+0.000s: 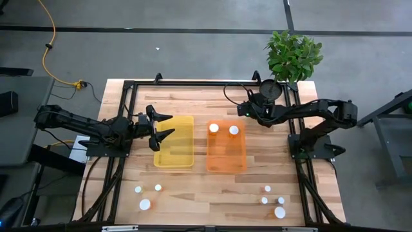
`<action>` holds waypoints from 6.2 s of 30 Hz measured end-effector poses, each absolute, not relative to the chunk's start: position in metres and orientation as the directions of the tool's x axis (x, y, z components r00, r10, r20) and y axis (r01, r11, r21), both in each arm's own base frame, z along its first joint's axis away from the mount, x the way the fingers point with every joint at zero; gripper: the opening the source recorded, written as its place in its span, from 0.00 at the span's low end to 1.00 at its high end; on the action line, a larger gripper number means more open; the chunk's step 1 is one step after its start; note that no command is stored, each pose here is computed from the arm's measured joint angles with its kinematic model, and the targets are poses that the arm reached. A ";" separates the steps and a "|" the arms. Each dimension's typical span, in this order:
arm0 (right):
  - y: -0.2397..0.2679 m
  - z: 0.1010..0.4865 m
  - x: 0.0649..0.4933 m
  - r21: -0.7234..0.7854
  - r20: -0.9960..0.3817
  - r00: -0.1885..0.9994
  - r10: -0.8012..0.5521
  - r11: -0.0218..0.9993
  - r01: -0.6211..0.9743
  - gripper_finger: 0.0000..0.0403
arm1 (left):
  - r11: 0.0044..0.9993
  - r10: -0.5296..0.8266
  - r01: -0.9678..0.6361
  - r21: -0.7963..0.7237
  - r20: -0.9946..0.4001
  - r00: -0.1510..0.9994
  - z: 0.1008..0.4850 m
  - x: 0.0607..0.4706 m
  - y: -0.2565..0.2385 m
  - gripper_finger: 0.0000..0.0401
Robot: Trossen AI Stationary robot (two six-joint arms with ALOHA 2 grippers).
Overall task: Pick and place medicine bottles into bin by pill shape (circle, oval)
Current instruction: Put the orange capsule bottle into the orange bin, then put the blue tablet bottle into the yellow bin
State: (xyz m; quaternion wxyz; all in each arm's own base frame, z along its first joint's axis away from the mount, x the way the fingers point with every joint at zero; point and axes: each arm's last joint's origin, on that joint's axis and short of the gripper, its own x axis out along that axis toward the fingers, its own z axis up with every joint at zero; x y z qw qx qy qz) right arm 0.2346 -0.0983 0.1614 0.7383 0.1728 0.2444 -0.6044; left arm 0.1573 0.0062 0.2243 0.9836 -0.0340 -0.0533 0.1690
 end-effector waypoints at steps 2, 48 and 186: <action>-0.098 0.161 0.235 -0.038 -0.574 0.154 -0.804 0.214 0.976 0.88 | 0.941 0.336 -0.329 -0.085 0.093 0.937 0.224 0.157 0.006 0.68; -0.125 0.142 0.223 0.025 -0.681 0.076 -0.728 0.081 0.996 0.52 | 0.941 0.336 -0.329 -0.085 0.092 0.937 0.224 0.157 0.006 0.68; -0.073 0.139 0.176 -0.010 -0.717 0.007 -0.698 0.020 1.000 0.65 | 0.947 0.319 -0.313 -0.079 0.080 0.944 0.223 0.158 0.006 0.68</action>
